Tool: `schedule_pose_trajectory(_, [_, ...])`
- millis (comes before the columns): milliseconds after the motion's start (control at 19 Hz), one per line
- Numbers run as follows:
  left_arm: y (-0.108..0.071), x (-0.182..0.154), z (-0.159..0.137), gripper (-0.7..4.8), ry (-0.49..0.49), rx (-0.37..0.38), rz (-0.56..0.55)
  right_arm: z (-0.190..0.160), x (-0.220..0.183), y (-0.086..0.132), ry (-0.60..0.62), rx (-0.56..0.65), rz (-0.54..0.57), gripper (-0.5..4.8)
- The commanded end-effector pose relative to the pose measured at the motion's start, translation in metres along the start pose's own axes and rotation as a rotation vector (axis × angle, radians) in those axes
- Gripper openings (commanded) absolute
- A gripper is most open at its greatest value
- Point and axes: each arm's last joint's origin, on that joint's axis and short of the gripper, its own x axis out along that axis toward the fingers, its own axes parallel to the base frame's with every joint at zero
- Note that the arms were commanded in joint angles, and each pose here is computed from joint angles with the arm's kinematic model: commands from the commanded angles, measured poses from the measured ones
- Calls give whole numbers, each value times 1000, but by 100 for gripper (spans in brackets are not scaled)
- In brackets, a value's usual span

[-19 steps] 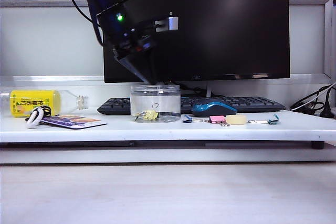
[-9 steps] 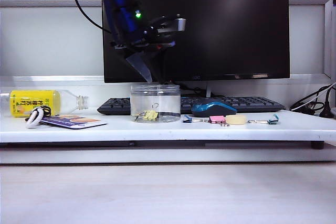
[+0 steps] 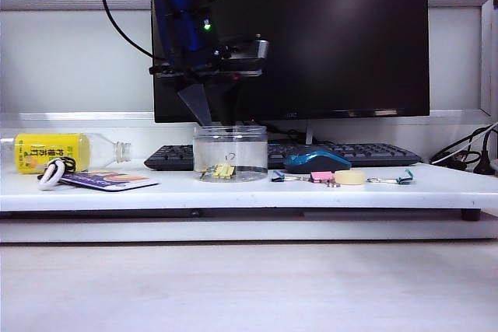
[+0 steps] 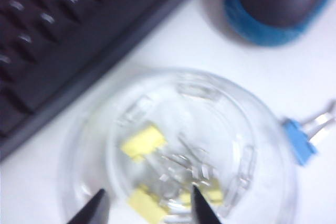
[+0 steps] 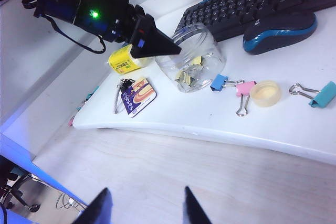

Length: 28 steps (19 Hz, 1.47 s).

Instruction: Take the clips out of the round transparent plastic box and place them on the table.

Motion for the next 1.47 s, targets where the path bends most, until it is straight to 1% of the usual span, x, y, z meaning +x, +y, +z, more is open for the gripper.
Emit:
schedule_pose_trajectory(53, [-3, 1, -1, 209, 21, -14, -1, 2, 0, 1, -10, -13, 8, 176])
schedule_pose_trajectory(211, [-6, 8, -5, 209, 65, -18, -7, 2, 0, 1, -8, -7, 7, 176])
schedule_pose_trajectory(263, [-7, 11, -6, 209, 75, -43, -7, 2, 0, 1, -8, -7, 6, 176])
schedule_pose_trajectory(684, [-6, 20, -6, 209, 84, -95, -5, 0, 0, 1, 2, 3, 1, 176])
schedule_pose_trajectory(948, [-7, 30, -8, 206, 100, -87, -6, 0, 0, 1, 2, 4, 0, 176])
schedule_pose_trajectory(1053, [-6, 30, -5, 206, 69, -70, -4, 0, 0, 0, 1, 4, -3, 176])
schedule_pose_trajectory(1105, [-3, 30, -4, 205, 62, -67, -3, 0, 0, 0, 2, 5, -3, 176])
schedule_pose_trajectory(1263, [4, 30, -2, 205, 25, -79, -3, 0, 0, 0, -2, 7, -18, 176])
schedule_pose_trajectory(1421, [6, 27, 0, 204, 26, -79, -48, 0, 0, 0, -6, 7, -26, 176])
schedule_pose_trajectory(1474, [6, 23, 2, 204, 27, -57, -66, 0, 0, 0, -6, 7, -26, 176])
